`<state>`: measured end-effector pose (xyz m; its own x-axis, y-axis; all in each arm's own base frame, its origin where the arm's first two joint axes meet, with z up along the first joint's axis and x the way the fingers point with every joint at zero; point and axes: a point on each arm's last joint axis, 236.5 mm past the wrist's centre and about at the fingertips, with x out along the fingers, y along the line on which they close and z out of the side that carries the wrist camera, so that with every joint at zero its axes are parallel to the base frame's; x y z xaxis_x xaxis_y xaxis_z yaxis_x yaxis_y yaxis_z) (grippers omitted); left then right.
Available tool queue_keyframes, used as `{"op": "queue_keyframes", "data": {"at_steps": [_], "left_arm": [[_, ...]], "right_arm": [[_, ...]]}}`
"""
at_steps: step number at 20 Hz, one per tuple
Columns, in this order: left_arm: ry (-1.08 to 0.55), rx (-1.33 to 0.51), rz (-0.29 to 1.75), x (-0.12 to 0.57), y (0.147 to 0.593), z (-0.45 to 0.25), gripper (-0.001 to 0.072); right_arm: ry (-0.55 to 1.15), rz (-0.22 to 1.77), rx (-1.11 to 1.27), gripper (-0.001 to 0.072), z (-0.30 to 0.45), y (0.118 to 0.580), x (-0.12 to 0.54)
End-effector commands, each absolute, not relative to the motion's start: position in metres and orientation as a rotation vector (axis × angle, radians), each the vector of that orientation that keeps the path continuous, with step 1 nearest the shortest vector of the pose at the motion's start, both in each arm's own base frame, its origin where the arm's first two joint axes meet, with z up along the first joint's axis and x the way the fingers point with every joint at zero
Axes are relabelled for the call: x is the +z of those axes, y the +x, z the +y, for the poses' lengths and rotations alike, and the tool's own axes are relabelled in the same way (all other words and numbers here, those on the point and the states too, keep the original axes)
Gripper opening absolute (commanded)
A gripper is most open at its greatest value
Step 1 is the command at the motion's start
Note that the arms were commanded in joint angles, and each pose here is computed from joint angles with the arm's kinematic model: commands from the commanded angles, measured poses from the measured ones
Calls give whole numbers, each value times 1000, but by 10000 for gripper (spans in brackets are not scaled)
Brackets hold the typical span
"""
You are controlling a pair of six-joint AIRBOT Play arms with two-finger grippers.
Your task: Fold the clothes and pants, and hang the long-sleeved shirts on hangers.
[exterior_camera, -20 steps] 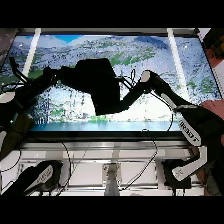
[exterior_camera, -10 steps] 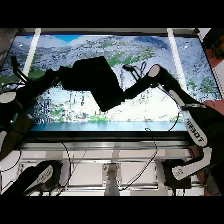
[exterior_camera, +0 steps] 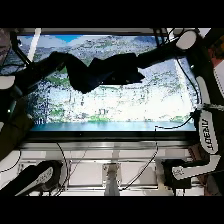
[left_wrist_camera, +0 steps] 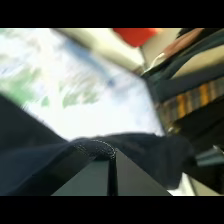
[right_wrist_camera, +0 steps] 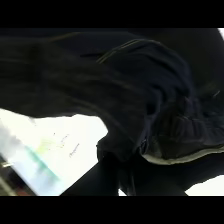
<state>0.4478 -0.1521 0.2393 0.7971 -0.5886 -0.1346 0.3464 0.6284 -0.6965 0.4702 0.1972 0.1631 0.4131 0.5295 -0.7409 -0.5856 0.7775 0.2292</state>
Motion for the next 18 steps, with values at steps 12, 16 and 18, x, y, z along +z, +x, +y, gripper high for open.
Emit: {"op": "queue_keyframes", "data": {"at_steps": [12,16,18], "left_arm": [[-808,-676,91,393,493,-166,11],[-806,-679,83,395,509,-168,11],[-807,-677,87,390,522,-169,11]], "right_arm": [[-105,690,499,23,157,501,243],[-48,417,423,22,155,552,282],[-10,257,378,22,151,580,307]]}}
